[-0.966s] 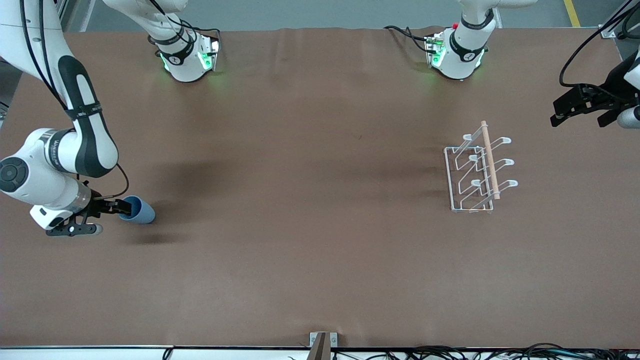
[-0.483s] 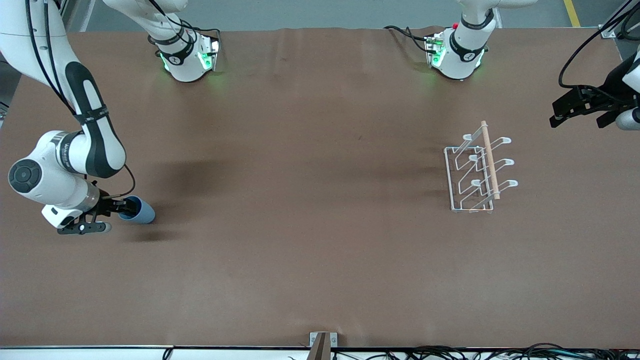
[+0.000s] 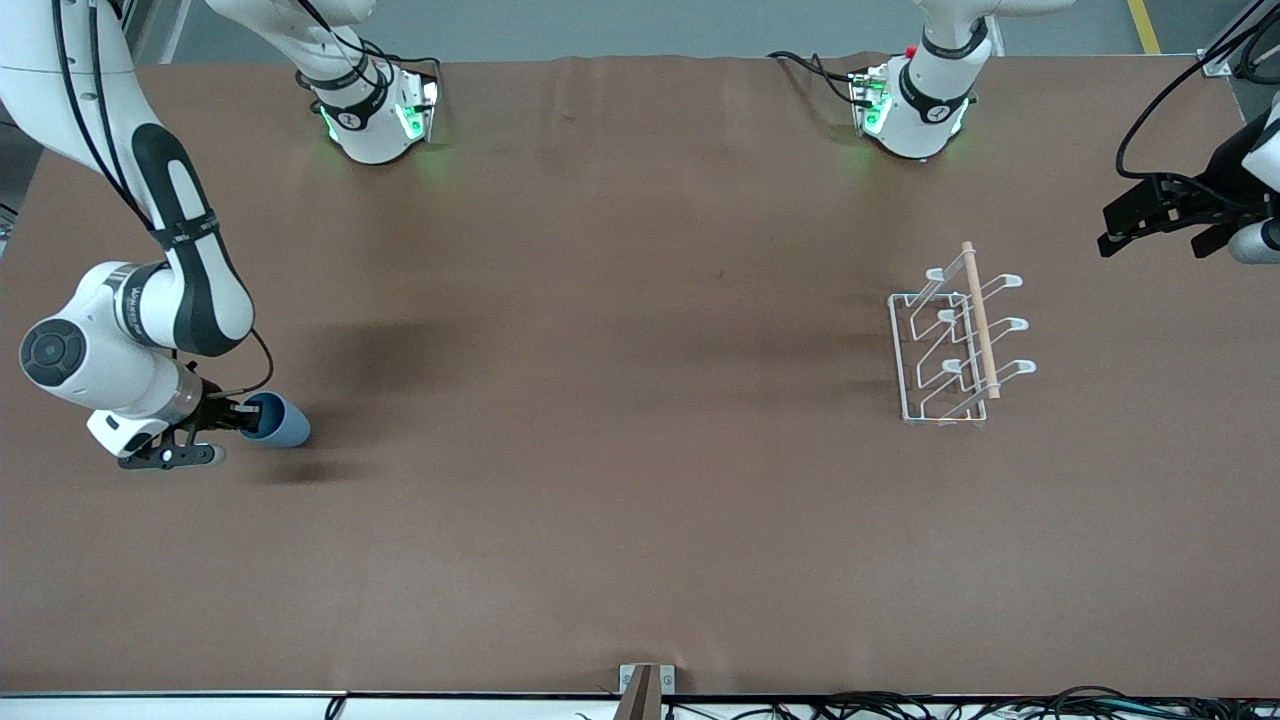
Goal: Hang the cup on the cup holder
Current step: 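Reach the right gripper down and grasp the blue cup's rim, then lift the blue cup with the right gripper while the left gripper approaches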
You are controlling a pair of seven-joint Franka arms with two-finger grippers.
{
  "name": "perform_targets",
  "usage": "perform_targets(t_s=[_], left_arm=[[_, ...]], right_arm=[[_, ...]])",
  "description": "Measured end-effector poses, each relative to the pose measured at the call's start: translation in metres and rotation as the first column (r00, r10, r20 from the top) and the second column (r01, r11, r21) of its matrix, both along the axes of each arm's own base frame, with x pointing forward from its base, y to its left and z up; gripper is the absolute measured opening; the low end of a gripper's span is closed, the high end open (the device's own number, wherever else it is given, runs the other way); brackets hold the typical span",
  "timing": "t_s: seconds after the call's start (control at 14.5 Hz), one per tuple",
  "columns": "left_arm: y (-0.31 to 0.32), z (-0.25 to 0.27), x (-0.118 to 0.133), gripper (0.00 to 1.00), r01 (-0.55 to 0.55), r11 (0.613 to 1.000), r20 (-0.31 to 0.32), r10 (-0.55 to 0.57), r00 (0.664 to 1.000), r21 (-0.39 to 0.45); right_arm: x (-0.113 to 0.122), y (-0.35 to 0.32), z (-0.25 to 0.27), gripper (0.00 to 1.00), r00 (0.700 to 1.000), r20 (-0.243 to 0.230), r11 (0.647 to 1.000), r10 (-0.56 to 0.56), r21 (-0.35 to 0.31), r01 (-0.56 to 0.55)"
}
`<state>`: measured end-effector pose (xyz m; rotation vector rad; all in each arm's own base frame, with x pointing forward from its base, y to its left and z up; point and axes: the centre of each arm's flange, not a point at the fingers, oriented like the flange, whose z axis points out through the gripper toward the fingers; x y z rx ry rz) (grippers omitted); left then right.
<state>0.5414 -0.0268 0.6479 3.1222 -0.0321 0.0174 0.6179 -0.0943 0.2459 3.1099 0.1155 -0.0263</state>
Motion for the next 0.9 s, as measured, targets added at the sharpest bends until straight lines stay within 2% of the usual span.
perform_targets(t_s=[0.14, 0.34, 0.41, 0.55, 0.62, 0.69, 0.76, 0.9], left_arm=[[0.000, 0.000, 0.000, 1.00, 0.000, 1.000, 0.000, 0.000, 1.000, 0.000], [0.000, -0.001, 0.000, 1.00, 0.000, 1.000, -0.001, 0.000, 1.000, 0.000], [0.000, -0.001, 0.001, 1.00, 0.000, 1.000, -0.003, 0.000, 1.000, 0.000], [0.000, -0.003, 0.001, 1.00, 0.000, 1.000, -0.005, 0.000, 1.000, 0.000], [0.000, -0.003, 0.002, 1.00, 0.000, 1.000, -0.005, 0.000, 1.000, 0.000], [0.000, -0.003, 0.002, 1.00, 0.000, 1.000, -0.005, 0.000, 1.000, 0.000], [0.000, -0.003, 0.002, 1.00, 0.000, 1.000, -0.005, 0.000, 1.000, 0.000], [0.000, -0.003, 0.002, 1.00, 0.000, 1.000, -0.005, 0.000, 1.000, 0.000]], right_arm=[[-0.001, 0.001, 0.000, 0.05, 1.000, -0.019, 1.000, 0.001, 0.004, -0.001], [0.007, 0.011, 0.020, 0.05, 0.997, -0.077, 1.000, 0.020, 0.022, -0.019], [0.013, 0.016, 0.036, 0.05, 0.997, -0.077, 0.999, 0.022, 0.034, -0.019], [0.022, 0.028, 0.075, 0.05, 0.999, -0.034, 0.996, 0.009, 0.084, -0.006], [0.023, 0.037, 0.093, 0.05, 1.000, -0.015, 0.993, 0.001, 0.120, 0.001], [0.020, 0.048, 0.108, 0.05, 1.000, -0.016, 0.984, -0.013, 0.175, 0.016], [0.016, 0.063, 0.121, 0.05, 0.999, -0.033, 0.966, -0.031, 0.254, 0.039], [0.006, 0.096, 0.141, 0.05, 0.996, -0.068, 0.907, -0.058, 0.414, 0.081]])
